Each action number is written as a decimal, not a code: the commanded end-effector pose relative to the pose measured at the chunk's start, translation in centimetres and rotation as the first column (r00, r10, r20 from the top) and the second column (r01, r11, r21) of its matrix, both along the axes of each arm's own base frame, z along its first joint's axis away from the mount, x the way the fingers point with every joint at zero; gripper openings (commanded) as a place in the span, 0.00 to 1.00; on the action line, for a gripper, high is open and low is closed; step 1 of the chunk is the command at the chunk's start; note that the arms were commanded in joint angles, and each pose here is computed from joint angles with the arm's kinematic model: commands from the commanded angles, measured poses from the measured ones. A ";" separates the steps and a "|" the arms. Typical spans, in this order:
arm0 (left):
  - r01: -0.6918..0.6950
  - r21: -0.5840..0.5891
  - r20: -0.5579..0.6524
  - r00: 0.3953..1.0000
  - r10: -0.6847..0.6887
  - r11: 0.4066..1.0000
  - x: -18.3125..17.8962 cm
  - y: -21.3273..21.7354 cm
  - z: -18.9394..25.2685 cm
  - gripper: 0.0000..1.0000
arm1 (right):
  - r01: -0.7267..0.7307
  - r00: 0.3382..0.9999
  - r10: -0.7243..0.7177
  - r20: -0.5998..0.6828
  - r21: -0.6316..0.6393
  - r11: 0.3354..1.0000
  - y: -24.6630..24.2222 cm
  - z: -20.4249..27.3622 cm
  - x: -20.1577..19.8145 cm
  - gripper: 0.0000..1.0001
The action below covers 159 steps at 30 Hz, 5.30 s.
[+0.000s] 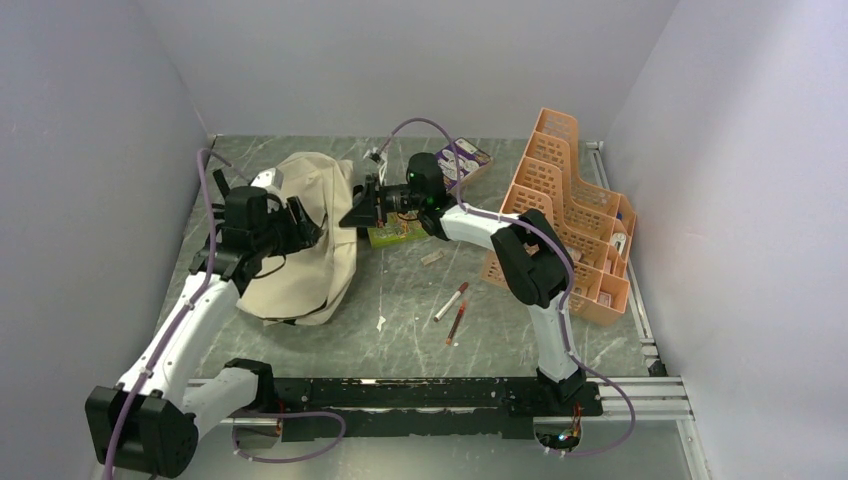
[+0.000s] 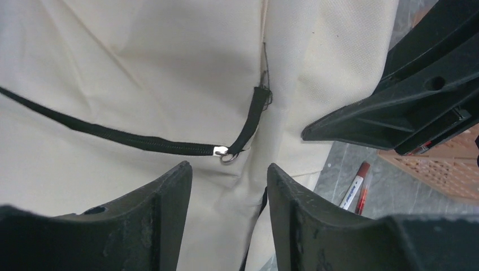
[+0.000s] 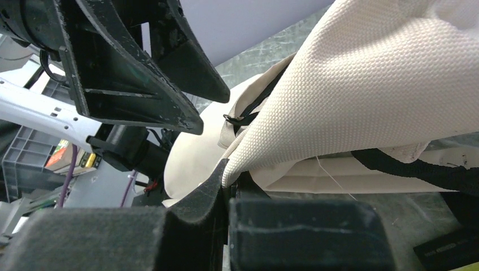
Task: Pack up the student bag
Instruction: Unzip the student bag at the center of the board.
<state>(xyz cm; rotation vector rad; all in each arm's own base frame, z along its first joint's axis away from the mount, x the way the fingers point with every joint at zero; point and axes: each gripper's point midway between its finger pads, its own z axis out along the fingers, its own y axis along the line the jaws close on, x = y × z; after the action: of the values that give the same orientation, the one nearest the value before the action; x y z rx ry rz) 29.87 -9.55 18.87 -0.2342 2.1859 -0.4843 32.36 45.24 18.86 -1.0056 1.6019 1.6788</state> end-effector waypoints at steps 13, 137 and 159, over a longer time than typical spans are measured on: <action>0.106 0.082 0.034 0.993 -0.110 0.991 3.8 -0.7 0.5 0.50 | -0.038 0.995 0.034 0.095 0.047 0.998 0.0 3.4 -1.0 0.00; -0.539 -0.047 -0.160 0.835 0.527 0.841 14.6 14.3 -7.8 0.05 | 0.636 0.768 -0.623 0.151 -0.305 0.709 -3.0 3.4 7.6 0.54; -0.563 -0.041 -0.275 0.800 0.533 0.825 9.5 13.0 -9.2 0.05 | 0.400 0.915 -0.390 0.106 -0.384 0.832 12.5 -13.2 8.9 0.50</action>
<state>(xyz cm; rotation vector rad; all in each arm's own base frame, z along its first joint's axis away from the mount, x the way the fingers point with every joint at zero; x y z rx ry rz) 40.82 4.10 9.45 -0.9819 2.1695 -0.2299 40.08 57.08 5.93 -0.8193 2.0554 1.1326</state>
